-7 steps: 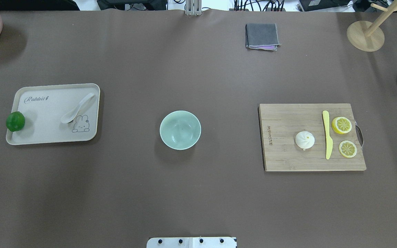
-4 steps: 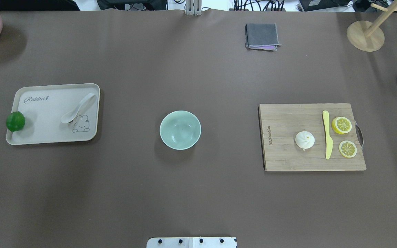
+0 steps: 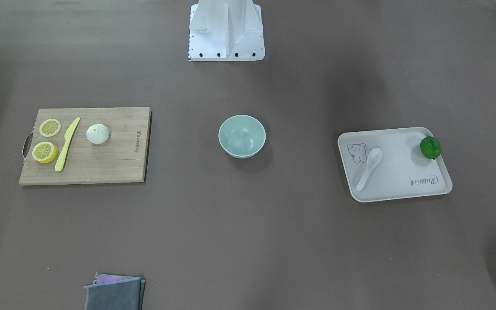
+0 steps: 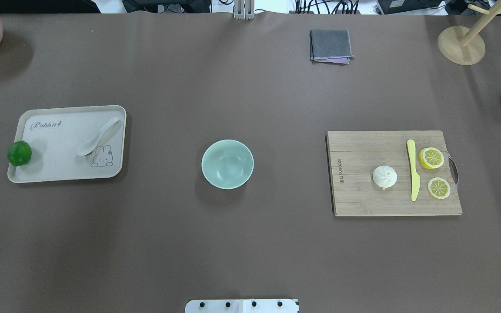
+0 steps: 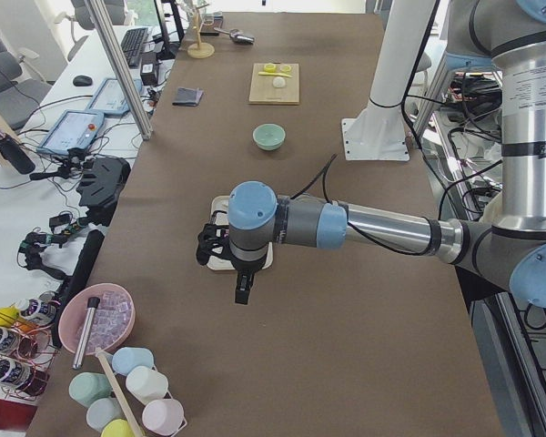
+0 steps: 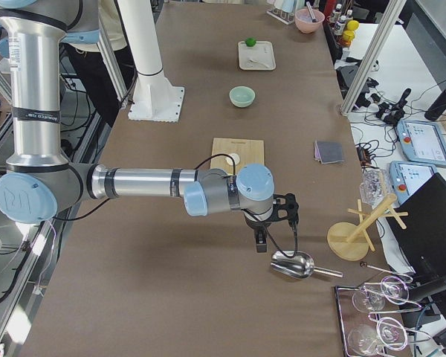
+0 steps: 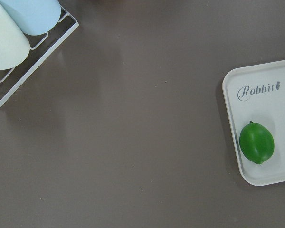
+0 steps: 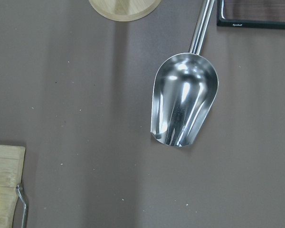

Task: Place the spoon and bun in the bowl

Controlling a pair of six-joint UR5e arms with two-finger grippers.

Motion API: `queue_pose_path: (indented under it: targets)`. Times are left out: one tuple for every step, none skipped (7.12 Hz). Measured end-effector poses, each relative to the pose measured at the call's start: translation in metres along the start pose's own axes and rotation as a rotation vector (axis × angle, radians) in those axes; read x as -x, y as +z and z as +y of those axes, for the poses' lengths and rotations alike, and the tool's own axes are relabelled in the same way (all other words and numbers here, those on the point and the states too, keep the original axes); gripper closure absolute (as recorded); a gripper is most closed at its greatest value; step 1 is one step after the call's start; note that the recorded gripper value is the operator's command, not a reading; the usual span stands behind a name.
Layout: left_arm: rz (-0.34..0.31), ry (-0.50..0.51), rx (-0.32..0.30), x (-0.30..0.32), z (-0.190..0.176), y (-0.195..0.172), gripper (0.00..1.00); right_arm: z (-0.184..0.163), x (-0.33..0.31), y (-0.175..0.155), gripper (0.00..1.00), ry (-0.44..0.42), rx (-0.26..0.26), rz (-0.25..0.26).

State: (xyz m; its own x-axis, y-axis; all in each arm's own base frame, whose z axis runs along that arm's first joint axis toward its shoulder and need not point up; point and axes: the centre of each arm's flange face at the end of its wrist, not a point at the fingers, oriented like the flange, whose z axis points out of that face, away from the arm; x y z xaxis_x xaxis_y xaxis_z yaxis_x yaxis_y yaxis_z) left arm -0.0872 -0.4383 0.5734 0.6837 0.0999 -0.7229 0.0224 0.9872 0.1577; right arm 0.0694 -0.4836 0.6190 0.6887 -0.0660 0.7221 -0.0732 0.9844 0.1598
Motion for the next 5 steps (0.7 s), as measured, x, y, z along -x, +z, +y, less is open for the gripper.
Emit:
queue_pose_path:
  targets:
    - [0.001,0.002,-0.004,-0.0022,-0.0004,-0.0019,0.02,0.0007,-0.0003,0.0003,0.0,-0.001,-0.001,0.0]
    - [0.002,0.005,-0.008,-0.0041,-0.0007,-0.0036,0.02,0.0018,-0.0008,0.0009,0.0,-0.001,0.0,0.001]
    - [0.002,0.007,-0.009,-0.005,-0.0008,-0.0044,0.02,0.0023,-0.0011,0.0011,0.0,-0.001,0.0,0.001]
    - [0.002,0.008,-0.01,-0.0053,-0.0009,-0.0047,0.02,0.0022,-0.0009,0.001,0.0,-0.003,-0.002,0.001]
    - [0.002,0.007,-0.009,-0.0052,-0.0006,-0.0046,0.02,0.0023,-0.0009,0.001,0.0,-0.004,-0.006,0.0]
